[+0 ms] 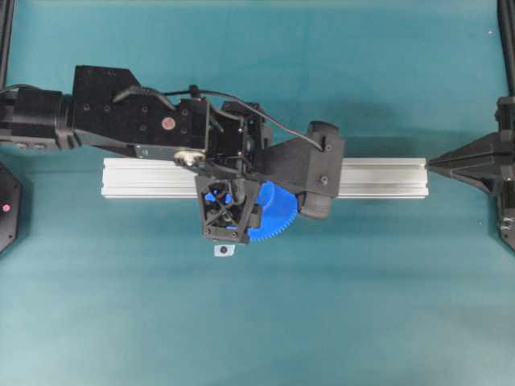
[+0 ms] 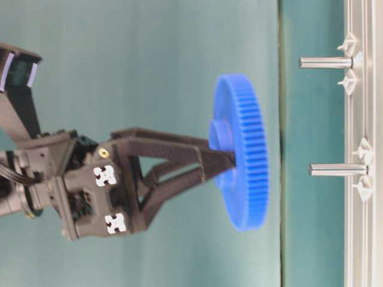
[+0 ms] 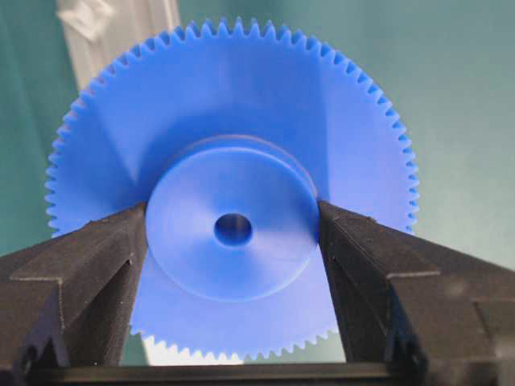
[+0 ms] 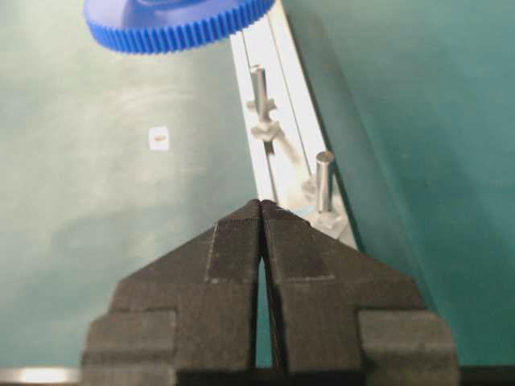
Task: Find the location of the shaft and insert the large gear.
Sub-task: 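Lift the blue gear and carry it toward the rail, then move the gear over the right metal shaft, aligning its hole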
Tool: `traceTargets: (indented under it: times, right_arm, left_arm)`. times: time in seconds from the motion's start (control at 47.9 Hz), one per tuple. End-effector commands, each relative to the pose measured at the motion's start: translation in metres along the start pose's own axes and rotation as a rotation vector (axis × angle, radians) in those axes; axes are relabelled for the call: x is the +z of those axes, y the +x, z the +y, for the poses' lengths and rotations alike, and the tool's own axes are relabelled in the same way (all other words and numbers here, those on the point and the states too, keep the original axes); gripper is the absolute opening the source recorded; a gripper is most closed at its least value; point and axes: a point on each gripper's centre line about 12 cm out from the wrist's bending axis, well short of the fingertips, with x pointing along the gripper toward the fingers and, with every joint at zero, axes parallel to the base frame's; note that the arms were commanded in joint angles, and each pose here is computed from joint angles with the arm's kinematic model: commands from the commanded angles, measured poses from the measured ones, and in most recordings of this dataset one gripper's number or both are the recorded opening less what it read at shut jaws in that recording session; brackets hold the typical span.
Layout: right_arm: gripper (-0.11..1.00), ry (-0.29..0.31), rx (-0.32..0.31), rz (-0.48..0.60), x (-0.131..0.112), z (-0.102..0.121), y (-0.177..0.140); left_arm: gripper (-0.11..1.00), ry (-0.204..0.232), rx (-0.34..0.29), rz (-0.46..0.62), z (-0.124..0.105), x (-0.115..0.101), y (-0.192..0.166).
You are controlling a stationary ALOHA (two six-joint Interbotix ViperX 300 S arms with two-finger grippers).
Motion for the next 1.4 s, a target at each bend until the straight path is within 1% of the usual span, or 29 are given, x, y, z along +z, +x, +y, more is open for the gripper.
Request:
traceTargets:
  times: [0.0, 0.063, 0.167, 0.418, 0.501, 0.626, 0.71, 0.939, 1.086, 1.294, 1.378]
  right_arm:
    - [0.00, 0.008, -0.002, -0.011, 0.004, 0.000, 0.000]
    - [0.00, 0.008, -0.002, -0.010, 0.004, 0.000, 0.000]
    - [0.00, 0.008, -0.002, -0.010, 0.004, 0.000, 0.000]
    - [0.00, 0.008, -0.001, -0.014, 0.004, 0.000, 0.000]
    - [0.00, 0.008, -0.001, -0.017, 0.005, 0.000, -0.001]
    - [0.00, 0.008, -0.001, -0.016, 0.004, 0.000, -0.001]
    - [0.00, 0.008, -0.001, -0.017, 0.005, 0.000, -0.001]
    - [0.00, 0.008, 0.000, -0.020, 0.004, 0.000, -0.001]
    - [0.00, 0.008, 0.000, -0.020, 0.004, 0.000, -0.002]
    - [0.00, 0.010, 0.000, -0.020, 0.004, 0.000, -0.002]
    - [0.00, 0.010, 0.000, -0.020, 0.004, 0.000, -0.002]
  left_arm:
    - [0.70, 0.015, 0.016, -0.056, 0.004, 0.011, -0.019]
    - [0.70, 0.026, 0.017, -0.052, 0.005, 0.013, -0.018]
    - [0.70, 0.028, 0.018, -0.040, 0.009, 0.015, -0.014]
    - [0.70, 0.017, 0.027, -0.047, 0.022, 0.024, -0.009]
    - [0.70, 0.030, 0.032, -0.051, 0.024, 0.027, -0.009]
    - [0.70, 0.060, 0.030, -0.041, 0.025, 0.030, -0.004]
    - [0.70, 0.065, 0.029, -0.031, 0.026, 0.031, -0.001]
    - [0.70, 0.061, 0.031, -0.025, 0.033, 0.037, 0.006]
    - [0.70, 0.081, 0.035, -0.027, 0.037, 0.042, 0.011]
    - [0.70, 0.099, 0.037, -0.024, 0.041, 0.048, 0.017]
    - [0.70, 0.116, 0.037, -0.019, 0.042, 0.049, 0.022]
